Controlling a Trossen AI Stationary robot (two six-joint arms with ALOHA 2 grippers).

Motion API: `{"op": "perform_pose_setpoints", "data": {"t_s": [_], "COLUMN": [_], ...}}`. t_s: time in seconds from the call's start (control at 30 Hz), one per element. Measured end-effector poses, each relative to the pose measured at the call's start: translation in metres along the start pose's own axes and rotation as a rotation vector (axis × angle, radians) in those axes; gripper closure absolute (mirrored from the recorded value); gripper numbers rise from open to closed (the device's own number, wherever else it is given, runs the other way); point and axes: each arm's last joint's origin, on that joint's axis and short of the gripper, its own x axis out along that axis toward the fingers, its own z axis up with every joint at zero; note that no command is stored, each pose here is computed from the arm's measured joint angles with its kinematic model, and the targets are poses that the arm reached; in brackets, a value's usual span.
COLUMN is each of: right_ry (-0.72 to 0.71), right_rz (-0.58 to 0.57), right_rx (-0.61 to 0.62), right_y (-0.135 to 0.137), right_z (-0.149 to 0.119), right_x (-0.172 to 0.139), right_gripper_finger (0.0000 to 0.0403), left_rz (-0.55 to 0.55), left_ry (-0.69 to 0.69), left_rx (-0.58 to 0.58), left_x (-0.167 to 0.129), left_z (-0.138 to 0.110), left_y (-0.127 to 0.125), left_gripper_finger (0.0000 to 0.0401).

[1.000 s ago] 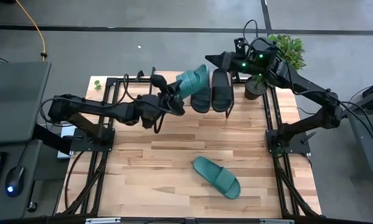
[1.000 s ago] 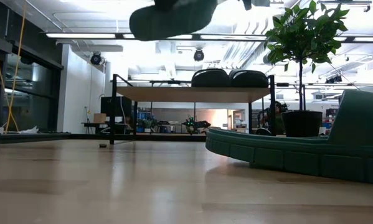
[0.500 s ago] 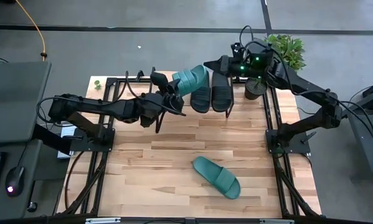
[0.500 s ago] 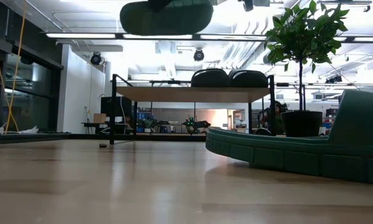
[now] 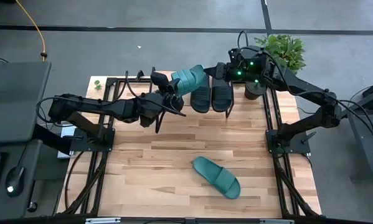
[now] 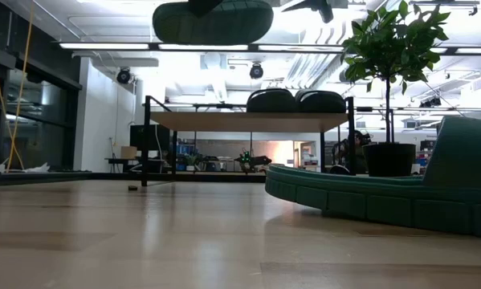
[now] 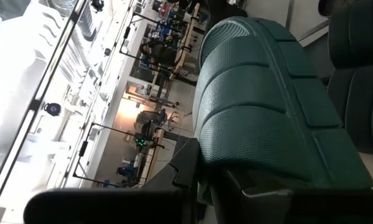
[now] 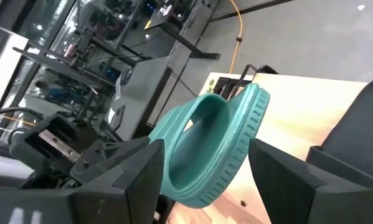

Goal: Pick and place slides into the shelf
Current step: Put the left green slipper on the shelf

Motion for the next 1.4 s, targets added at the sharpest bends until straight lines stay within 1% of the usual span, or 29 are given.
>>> {"op": "perform_pose_setpoints", "data": {"t_s": [0.17, 0.4, 0.6, 0.67, 0.73, 0.8, 0.97, 1.0, 1.03, 1.13, 1.2, 1.3, 1.4], "right_ry": [0.01, 0.052, 0.069, 0.067, 0.064, 0.055, 0.032, 0.026, 0.021, 0.015, 0.013, 0.015, 0.009], "right_rz": [-0.016, -0.028, -0.02, -0.02, -0.022, -0.021, -0.027, -0.024, -0.025, -0.035, -0.036, -0.042, -0.052], "right_rx": [0.007, 0.0, -0.015, -0.027, -0.037, -0.052, -0.094, -0.107, -0.111, -0.104, -0.103, -0.12, -0.124], "right_y": [-0.002, -0.005, -0.005, -0.005, -0.005, -0.005, -0.006, -0.006, -0.007, -0.01, -0.013, -0.018, -0.022], "right_z": [-0.001, -0.007, -0.013, -0.014, -0.014, -0.014, -0.01, -0.009, -0.008, -0.004, 0.0, 0.004, 0.009], "right_x": [0.005, 0.02, 0.036, 0.039, 0.041, 0.041, 0.04, 0.039, 0.039, 0.039, 0.038, 0.038, 0.038], "right_gripper_finger": [0.0179, 0.0179, 0.0182, 0.0197, 0.0223, 0.026, 0.0371, 0.0382, 0.0387, 0.0374, 0.0373, 0.039, 0.0391], "left_rz": [0.002, 0.014, 0.016, 0.017, 0.017, 0.02, 0.026, 0.03, 0.034, 0.041, 0.044, 0.051, 0.05], "left_ry": [-0.001, -0.009, -0.028, -0.028, -0.027, -0.021, -0.017, -0.013, -0.01, -0.015, -0.028, -0.052, -0.084], "left_rx": [-0.004, -0.029, -0.048, -0.05, -0.048, -0.046, -0.054, -0.064, -0.074, -0.114, -0.161, -0.27, -0.396], "left_x": [0.0, -0.001, -0.002, -0.002, -0.002, -0.002, -0.002, -0.003, -0.005, -0.01, -0.016, -0.026, -0.036], "left_z": [0.0, 0.002, 0.005, 0.006, 0.006, 0.005, 0.006, 0.006, 0.006, 0.006, 0.006, 0.002, -0.003], "left_y": [0.001, 0.006, 0.015, 0.016, 0.015, 0.015, 0.016, 0.016, 0.017, 0.021, 0.026, 0.039, 0.052], "left_gripper_finger": [0.0396, 0.0379, 0.0392, 0.0396, 0.0394, 0.0385, 0.0352, 0.0346, 0.0341, 0.0326, 0.0318, 0.031, 0.0305]}}
